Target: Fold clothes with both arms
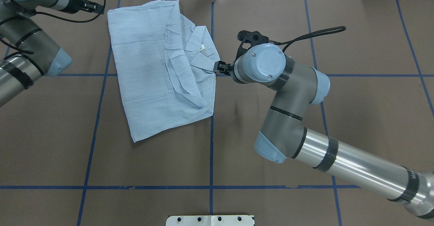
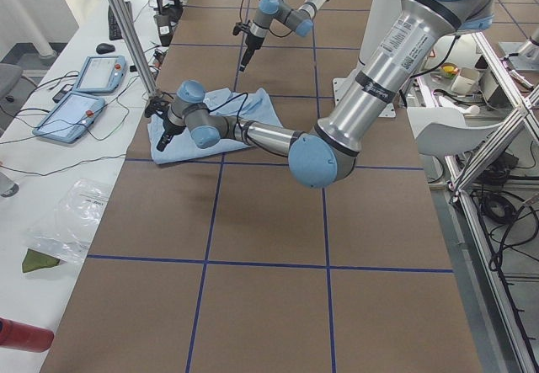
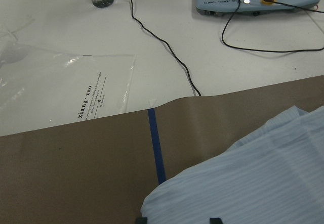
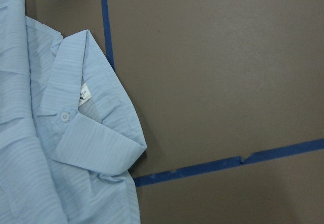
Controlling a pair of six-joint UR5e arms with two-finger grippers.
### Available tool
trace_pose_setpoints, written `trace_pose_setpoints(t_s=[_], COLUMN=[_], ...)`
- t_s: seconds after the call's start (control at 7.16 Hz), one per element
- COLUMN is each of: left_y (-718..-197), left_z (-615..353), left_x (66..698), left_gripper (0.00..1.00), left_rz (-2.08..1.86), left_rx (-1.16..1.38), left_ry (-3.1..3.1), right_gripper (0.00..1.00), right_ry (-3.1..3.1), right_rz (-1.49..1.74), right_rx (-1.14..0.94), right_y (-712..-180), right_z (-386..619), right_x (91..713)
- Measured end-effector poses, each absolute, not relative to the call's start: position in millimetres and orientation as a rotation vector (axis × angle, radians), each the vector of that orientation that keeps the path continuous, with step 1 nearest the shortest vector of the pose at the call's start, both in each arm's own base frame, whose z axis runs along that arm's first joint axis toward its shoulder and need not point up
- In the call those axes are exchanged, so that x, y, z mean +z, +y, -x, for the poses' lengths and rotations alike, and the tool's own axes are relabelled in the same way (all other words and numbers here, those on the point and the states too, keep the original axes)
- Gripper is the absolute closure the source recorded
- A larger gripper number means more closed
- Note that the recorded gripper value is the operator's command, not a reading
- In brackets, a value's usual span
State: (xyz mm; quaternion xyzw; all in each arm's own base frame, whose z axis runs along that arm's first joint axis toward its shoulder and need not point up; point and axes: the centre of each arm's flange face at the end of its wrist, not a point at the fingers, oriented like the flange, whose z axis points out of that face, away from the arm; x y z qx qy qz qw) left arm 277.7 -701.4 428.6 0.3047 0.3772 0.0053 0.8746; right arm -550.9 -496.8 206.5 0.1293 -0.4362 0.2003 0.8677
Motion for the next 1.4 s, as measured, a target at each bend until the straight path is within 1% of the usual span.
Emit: trace_pose_setpoints(t_s=[0.14,0.28,0.56,0.98,1.12,1.26,1.4], left_y=[-688.2,-679.1,-672.0,-670.5,-670.5,-670.6,-670.8], left_z=[-265.9,-259.5,-257.8,-258.9,-258.9,-258.7,-258.6], left_x=[432.7,433.3,429.4,428.0,427.9,428.0,428.0], left_gripper=[0.00,0.00,0.00,0.00,0.00,0.00,0.00], left_rz=[-0.639,-0.641,-0.639,-0.639,-0.639,-0.640,-0.642], left_rx=[0.015,0.009,-0.011,-0.016,-0.016,-0.017,-0.018], left_ry=[0.802,0.813,0.832,0.837,0.837,0.835,0.833], right_gripper=[0.08,0.09,0.26,0.27,0.30,0.38,0.57], right_ry=[-0.884,-0.851,-0.849,-0.842,-0.833,-0.826,-0.823], right_rz=[-0.257,-0.284,-0.338,-0.375,-0.380,-0.382,-0.382], right_rx=[0.486,0.530,0.570,0.600,0.603,0.604,0.606], right_y=[-500.5,-508.6,-530.9,-551.7,-553.5,-554.5,-554.7], right_z=[578.7,601.8,637.3,658.8,660.1,660.3,660.5], right_x=[190.2,184.2,187.0,204.8,209.7,213.0,214.5])
